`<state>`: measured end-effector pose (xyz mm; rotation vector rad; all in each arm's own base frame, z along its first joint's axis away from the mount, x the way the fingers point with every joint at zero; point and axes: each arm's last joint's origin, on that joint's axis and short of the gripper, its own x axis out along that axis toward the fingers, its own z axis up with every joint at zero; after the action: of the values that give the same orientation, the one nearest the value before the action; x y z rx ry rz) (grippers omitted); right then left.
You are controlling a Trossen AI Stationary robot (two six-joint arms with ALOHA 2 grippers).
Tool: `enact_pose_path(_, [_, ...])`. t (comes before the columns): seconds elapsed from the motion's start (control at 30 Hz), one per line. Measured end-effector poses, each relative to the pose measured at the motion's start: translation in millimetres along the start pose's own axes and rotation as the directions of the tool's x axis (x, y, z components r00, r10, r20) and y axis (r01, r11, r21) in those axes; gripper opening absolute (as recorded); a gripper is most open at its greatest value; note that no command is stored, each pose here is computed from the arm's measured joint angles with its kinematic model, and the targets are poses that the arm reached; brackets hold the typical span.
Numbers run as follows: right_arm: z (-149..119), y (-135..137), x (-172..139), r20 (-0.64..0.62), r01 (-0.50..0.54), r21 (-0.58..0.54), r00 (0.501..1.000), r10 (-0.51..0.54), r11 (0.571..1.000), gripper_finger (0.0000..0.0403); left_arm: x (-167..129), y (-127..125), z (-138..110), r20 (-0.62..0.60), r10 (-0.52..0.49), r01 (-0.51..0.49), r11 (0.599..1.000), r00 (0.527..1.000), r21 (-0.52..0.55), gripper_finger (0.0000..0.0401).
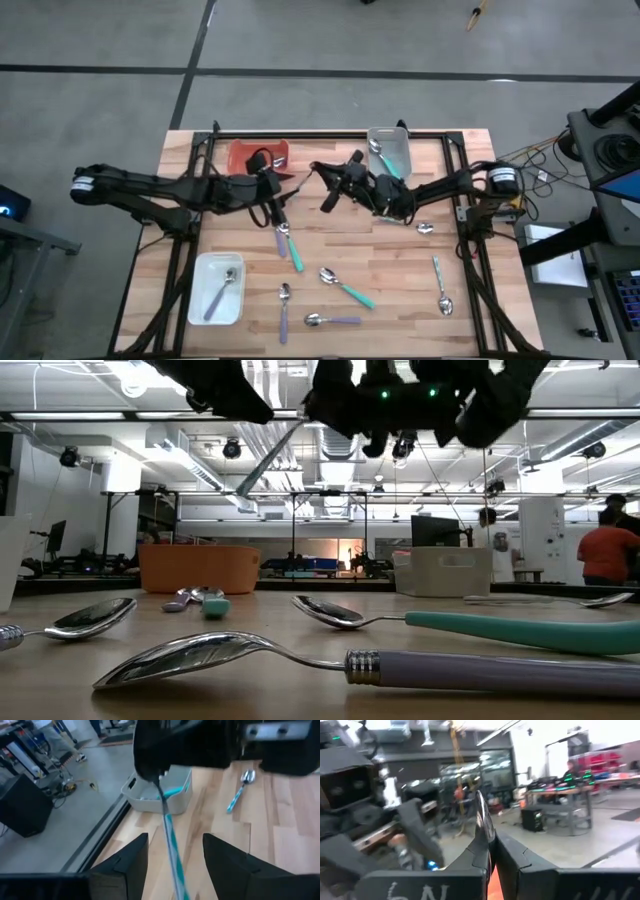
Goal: Sort silverware by color (type)
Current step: Put the bottom left blue patterned spoon into the orange bin
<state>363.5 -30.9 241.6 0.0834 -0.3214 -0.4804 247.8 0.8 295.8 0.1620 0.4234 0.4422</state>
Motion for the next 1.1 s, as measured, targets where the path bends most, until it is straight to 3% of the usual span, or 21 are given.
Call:
enact_pose_path(0.13, [-17.7, 2.6, -3.2, 0.084, 0.099, 0.039, 0.991, -0.102, 0.994, 0.0009, 3.8, -0.9, -3.2, 0.041, 0.029, -0.028, 0.999, 0.999, -0.026, 0.0162])
enact_pose_path(0.27, [-29.1, 9.3, 0.1, 0.177, 0.103, 0.073, 0.977, -0.115, 0.992, 0.0009, 9.9, -2.1, -7.8, 0.077, 0.116, -0.112, 0.992, 0.990, -0.053, 0.0162])
enact_pose_path(0.43, [-39.2, 14.9, 11.2, 0.182, 0.115, 0.065, 0.975, -0.125, 0.991, 0.0009, 20.4, -8.2, -15.9, 0.100, 0.120, -0.116, 0.992, 0.988, -0.054, 0.0161])
enact_pose_path(0.77, [-35.9, 20.5, 18.1, 0.207, 0.110, 0.065, 0.971, -0.121, 0.992, 0.0009, 37.0, -13.3, -26.0, 0.025, 0.297, -0.298, 0.954, 0.954, 0.036, 0.0153])
enact_pose_path(0.9, [-36.1, 19.8, 18.2, 0.203, 0.133, 0.062, 0.969, -0.143, 0.989, 0.0009, 39.6, -14.0, -27.9, 0.015, 0.318, -0.319, 0.947, 0.948, 0.043, 0.0119])
enact_pose_path(1.1, [-38.1, 19.9, 18.5, 0.185, 0.139, 0.045, 0.972, -0.145, 0.989, 0.0017, 40.2, -14.9, -29.1, 0.007, 0.307, -0.307, 0.952, 0.952, -0.008, 0.0022])
